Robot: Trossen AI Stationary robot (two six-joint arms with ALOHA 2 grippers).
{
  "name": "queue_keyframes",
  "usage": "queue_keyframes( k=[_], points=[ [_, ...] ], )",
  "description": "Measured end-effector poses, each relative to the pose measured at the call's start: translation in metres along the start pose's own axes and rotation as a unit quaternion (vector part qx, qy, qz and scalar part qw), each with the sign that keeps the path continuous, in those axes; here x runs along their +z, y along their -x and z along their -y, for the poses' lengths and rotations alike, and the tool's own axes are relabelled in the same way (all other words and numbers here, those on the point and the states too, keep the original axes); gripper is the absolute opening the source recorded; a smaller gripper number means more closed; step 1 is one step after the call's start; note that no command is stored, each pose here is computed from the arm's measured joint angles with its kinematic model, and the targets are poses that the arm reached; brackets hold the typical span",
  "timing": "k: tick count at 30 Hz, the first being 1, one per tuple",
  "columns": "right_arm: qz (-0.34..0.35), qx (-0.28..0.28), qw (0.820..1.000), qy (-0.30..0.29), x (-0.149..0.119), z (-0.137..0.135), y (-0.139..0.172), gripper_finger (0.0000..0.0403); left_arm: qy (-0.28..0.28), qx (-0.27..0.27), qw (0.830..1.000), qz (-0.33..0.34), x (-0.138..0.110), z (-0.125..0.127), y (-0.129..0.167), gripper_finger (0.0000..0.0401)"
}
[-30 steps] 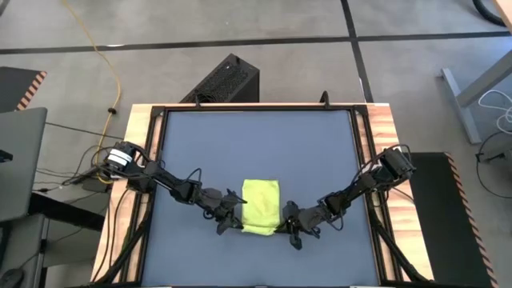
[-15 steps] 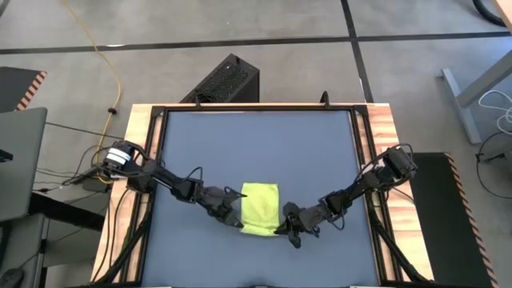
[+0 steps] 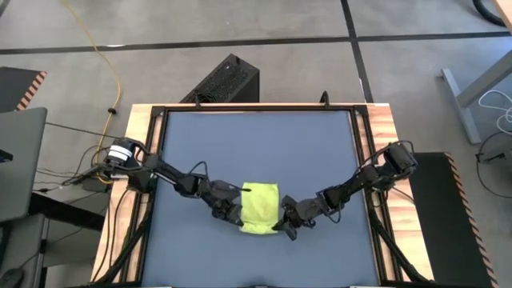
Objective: Roll towel
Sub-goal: Roll the green microfiber towel
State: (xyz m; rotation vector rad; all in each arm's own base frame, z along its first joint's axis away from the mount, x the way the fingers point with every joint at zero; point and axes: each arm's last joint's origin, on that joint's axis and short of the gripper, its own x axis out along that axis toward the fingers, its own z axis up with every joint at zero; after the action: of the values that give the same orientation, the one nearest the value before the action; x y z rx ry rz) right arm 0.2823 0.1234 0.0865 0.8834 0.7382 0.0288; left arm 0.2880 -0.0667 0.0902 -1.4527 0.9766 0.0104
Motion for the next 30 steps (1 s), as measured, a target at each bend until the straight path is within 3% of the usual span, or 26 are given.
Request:
queue_keyframes(
  k=[8,18,23,26,30],
  points=[
    [-0.004,-0.015,1.0,-0.003,0.002,0.004,0.0,0.0019,-0.044,-0.017,0.999,-0.005,0.015,0.0,0.009,0.0025],
    [-0.017,-0.05,0.999,0.005,0.004,0.001,-0.004,0.0019,-0.154,-0.017,0.987,-0.044,0.004,0.0,0.008,0.0028],
    [-0.01,-0.057,0.998,0.004,0.005,0.001,-0.004,0.0019,-0.162,-0.017,0.984,-0.068,0.006,0.0,0.011,0.004],
    [-0.007,-0.059,0.998,0.002,0.006,0.001,-0.004,0.0019,-0.169,-0.017,0.984,-0.053,0.007,0.004,0.019,0.0036],
    [-0.004,-0.061,0.998,-0.006,0.006,0.002,-0.004,0.0019,-0.241,-0.014,0.97,0.027,0.008,0.015,0.033,0.0019]
  ],
)
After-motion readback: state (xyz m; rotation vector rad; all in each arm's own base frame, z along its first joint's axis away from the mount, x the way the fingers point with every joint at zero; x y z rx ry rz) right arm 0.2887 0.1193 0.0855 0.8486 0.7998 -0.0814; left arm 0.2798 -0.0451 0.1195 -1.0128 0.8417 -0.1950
